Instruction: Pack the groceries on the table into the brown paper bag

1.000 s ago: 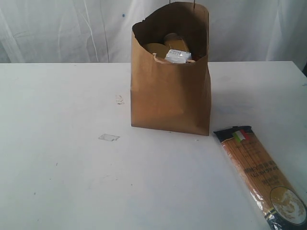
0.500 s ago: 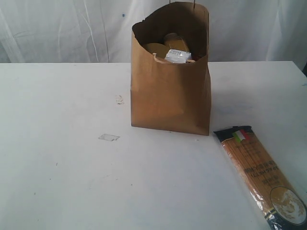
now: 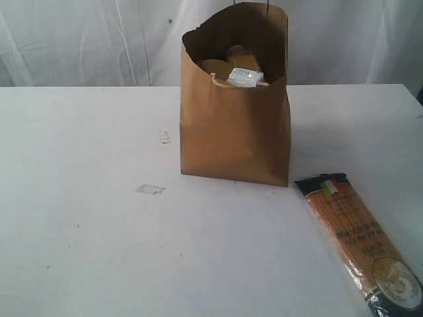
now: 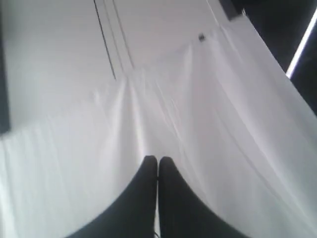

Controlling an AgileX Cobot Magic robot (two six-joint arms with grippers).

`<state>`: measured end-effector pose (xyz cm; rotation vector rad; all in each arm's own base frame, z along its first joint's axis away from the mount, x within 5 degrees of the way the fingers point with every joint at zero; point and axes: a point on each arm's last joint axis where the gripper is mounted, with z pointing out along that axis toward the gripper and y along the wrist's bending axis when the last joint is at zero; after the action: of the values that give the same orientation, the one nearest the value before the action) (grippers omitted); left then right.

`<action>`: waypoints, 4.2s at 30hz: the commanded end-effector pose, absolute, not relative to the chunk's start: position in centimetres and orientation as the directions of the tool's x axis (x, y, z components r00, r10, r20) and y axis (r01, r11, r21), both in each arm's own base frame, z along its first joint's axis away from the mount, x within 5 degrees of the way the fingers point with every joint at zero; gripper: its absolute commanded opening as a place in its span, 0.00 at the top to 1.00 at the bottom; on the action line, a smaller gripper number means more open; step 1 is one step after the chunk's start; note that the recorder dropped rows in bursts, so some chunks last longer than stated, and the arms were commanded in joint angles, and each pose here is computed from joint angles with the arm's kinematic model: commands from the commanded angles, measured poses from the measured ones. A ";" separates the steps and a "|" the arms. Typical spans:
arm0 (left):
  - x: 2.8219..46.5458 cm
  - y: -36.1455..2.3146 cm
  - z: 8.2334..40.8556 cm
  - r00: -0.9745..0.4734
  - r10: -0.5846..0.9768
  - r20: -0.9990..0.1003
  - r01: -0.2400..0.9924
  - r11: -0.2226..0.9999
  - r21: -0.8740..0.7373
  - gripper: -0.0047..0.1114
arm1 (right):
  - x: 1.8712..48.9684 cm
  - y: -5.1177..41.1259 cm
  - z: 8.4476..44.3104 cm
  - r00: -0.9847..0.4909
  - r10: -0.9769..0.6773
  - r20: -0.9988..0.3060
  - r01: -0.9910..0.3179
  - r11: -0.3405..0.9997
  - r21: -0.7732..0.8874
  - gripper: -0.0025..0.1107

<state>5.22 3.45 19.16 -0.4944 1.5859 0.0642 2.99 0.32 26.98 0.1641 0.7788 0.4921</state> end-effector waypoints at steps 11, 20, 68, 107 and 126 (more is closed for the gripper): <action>5.2 3.3 18.9 -0.011 -0.288 -0.958 -0.336 0.903 -0.268 0.96 | 2.4 4.2 39.4 0.653 -0.235 -0.720 -0.216 0.853 -0.474 0.98; 5.4 2.9 19.0 -0.006 -0.291 -0.957 -0.292 0.916 -0.277 0.96 | 16.8 -3.9 30.1 -0.289 -0.051 -0.956 0.399 0.901 -0.169 0.98; 5.4 2.9 19.0 -0.007 -0.287 -0.958 -0.290 0.917 -0.273 0.96 | 30.9 7.6 16.0 -0.913 -0.273 -0.303 -0.260 0.962 -0.085 0.20; 5.4 2.9 19.0 -0.007 -0.288 -0.958 -0.289 0.917 -0.273 0.96 | 28.4 5.9 21.5 -0.755 -0.216 -0.619 -0.237 0.970 -0.049 0.98; 5.4 2.9 19.0 -0.007 -0.288 -0.958 -0.291 0.917 -0.273 0.96 | 12.4 2.2 39.5 -0.162 -0.134 -0.978 -0.178 0.978 -0.105 0.98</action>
<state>5.40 2.88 19.11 -0.4623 1.5991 -0.0054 14.49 2.56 36.57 -0.2523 1.9317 0.0262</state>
